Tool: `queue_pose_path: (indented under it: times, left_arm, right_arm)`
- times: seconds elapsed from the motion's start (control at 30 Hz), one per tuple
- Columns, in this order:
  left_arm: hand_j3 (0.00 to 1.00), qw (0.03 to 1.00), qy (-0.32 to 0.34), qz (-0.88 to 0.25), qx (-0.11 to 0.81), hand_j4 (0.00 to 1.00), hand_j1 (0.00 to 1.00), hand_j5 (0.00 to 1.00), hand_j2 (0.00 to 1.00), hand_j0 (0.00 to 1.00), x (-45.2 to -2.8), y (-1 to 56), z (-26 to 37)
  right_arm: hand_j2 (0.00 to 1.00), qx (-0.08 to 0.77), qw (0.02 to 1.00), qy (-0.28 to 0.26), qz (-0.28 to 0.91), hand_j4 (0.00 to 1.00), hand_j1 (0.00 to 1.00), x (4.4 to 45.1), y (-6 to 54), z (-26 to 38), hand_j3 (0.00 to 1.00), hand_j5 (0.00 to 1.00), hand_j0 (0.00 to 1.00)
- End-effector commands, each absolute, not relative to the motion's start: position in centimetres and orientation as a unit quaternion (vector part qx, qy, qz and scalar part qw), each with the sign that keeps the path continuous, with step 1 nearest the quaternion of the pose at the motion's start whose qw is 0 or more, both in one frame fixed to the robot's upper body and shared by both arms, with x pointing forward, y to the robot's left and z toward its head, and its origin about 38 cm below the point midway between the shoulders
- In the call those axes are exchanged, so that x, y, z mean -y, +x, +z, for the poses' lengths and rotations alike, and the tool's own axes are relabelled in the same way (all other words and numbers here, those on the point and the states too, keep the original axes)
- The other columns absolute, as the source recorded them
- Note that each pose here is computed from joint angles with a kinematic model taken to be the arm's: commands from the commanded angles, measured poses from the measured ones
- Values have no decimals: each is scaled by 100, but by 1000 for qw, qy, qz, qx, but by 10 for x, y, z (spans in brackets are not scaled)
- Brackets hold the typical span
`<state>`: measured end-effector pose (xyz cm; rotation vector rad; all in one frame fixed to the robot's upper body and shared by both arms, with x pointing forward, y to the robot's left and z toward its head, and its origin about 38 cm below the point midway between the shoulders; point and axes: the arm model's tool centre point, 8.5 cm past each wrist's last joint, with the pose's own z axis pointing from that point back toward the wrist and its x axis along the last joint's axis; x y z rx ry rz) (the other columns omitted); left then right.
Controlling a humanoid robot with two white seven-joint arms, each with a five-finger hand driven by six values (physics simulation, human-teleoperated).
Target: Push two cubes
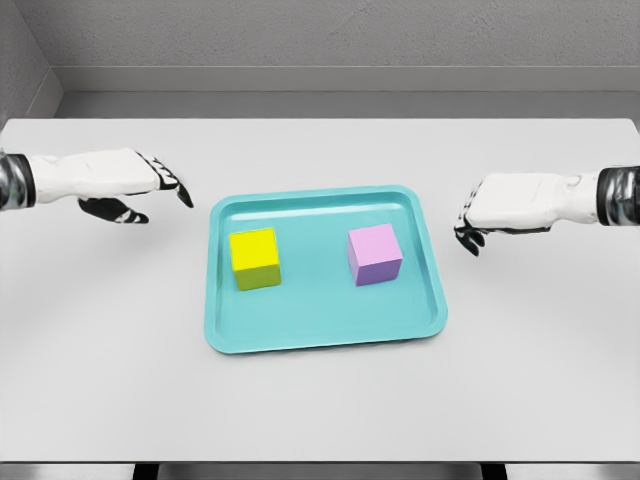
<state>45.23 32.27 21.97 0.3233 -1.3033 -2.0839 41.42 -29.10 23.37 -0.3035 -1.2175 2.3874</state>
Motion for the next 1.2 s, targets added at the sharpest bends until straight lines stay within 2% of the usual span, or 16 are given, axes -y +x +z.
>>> queue_pose_path:
  times: [0.0,0.2,0.3,0.33,0.67,0.87,1.07,1.17]
  left_arm:
    - [38,327,112,-803,486,38,38,38,38,38,-318,450,209]
    - [26,310,94,-811,488,26,26,26,26,26,-300,446,202]
    - [26,309,86,-816,481,26,26,26,26,26,-297,443,195]
    - [26,308,80,-819,477,26,26,26,26,26,-295,441,190]
    - [26,294,58,-829,472,26,26,26,26,26,-274,436,174]
    - [26,285,52,-828,479,26,26,26,26,26,-261,438,173]
    - [26,281,50,-830,479,26,26,26,26,26,-254,439,170]
    - [26,263,49,-836,480,26,26,26,26,26,-235,440,165]
  right_arm:
    - [0,409,205,-97,884,0,0,284,405,212,0,0,0]
    - [0,392,189,-87,896,0,0,277,397,200,0,0,0]
    - [0,393,185,-88,897,0,0,275,397,201,0,0,0]
    - [3,396,182,-86,896,3,3,271,398,201,3,3,3]
    - [3,410,165,-86,893,3,3,244,411,199,3,3,3]
    - [8,412,179,-88,889,8,8,239,427,193,8,8,8]
    - [9,405,188,-85,891,9,9,239,431,184,9,9,9]
    - [9,401,187,-86,892,9,9,237,433,181,9,9,9]
